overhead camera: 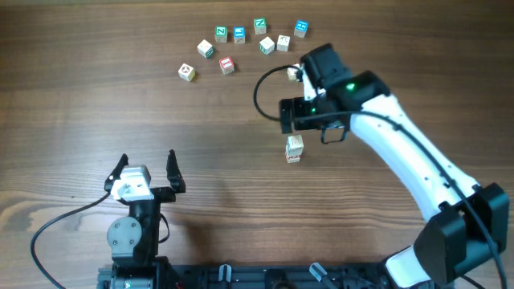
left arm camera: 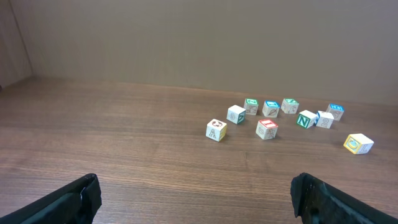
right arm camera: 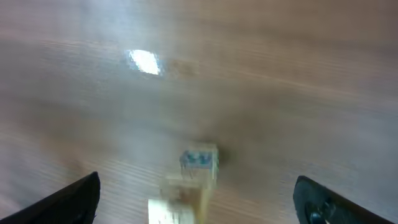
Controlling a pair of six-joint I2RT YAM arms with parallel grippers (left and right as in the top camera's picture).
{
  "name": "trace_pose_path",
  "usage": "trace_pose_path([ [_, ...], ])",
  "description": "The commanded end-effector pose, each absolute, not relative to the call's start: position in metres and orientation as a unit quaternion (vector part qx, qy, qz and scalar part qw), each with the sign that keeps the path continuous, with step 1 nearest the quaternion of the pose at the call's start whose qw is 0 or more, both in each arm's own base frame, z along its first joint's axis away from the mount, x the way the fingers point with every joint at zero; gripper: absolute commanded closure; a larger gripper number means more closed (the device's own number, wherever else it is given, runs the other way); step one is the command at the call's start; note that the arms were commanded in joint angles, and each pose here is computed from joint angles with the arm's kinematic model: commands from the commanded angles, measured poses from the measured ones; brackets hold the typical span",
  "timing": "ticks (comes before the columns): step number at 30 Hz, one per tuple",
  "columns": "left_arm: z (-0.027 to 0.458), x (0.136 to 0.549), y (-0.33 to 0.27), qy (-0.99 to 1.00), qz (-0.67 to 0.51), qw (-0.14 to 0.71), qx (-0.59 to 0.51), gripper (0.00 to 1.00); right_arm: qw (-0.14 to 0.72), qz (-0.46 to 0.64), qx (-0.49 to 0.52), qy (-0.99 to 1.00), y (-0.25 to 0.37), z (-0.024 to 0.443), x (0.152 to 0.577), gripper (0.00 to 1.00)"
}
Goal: Form a tower
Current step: 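Move the right gripper to the cluster above the turtle 3 block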
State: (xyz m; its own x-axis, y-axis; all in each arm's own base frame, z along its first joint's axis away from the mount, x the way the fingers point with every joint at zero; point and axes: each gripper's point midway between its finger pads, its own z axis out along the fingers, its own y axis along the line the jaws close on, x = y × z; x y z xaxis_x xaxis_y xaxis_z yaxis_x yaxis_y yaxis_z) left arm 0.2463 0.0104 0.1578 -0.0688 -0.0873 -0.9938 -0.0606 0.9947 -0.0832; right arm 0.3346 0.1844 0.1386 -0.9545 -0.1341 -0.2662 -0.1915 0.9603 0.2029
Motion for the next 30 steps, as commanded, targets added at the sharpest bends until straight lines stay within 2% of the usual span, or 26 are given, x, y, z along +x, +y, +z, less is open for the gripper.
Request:
trace_pose_path([
  [1,0.157,0.246,0.014,0.730,0.003,0.681,-0.050,0.00,0.168,0.142,-0.113,0.969,0.185,0.201,0.355,0.00],
  [9,0.157,0.246,0.014,0.730,0.003,0.681,-0.050,0.00,0.277,0.148,-0.065,0.947,0.134,0.352,0.378,0.00],
  [13,0.157,0.246,0.014,0.730,0.003,0.681,-0.050,0.00,0.304,0.139,-0.070,0.940,0.116,0.374,0.389,0.01],
  [20,0.157,0.246,0.014,0.730,0.003,0.681,-0.050,0.00,0.311,0.127,-0.101,0.936,0.123,0.344,0.441,0.00],
  [30,0.157,0.246,0.014,0.730,0.003,0.681,-0.050,0.00,0.212,0.114,-0.094,0.966,0.131,0.244,0.482,0.00],
])
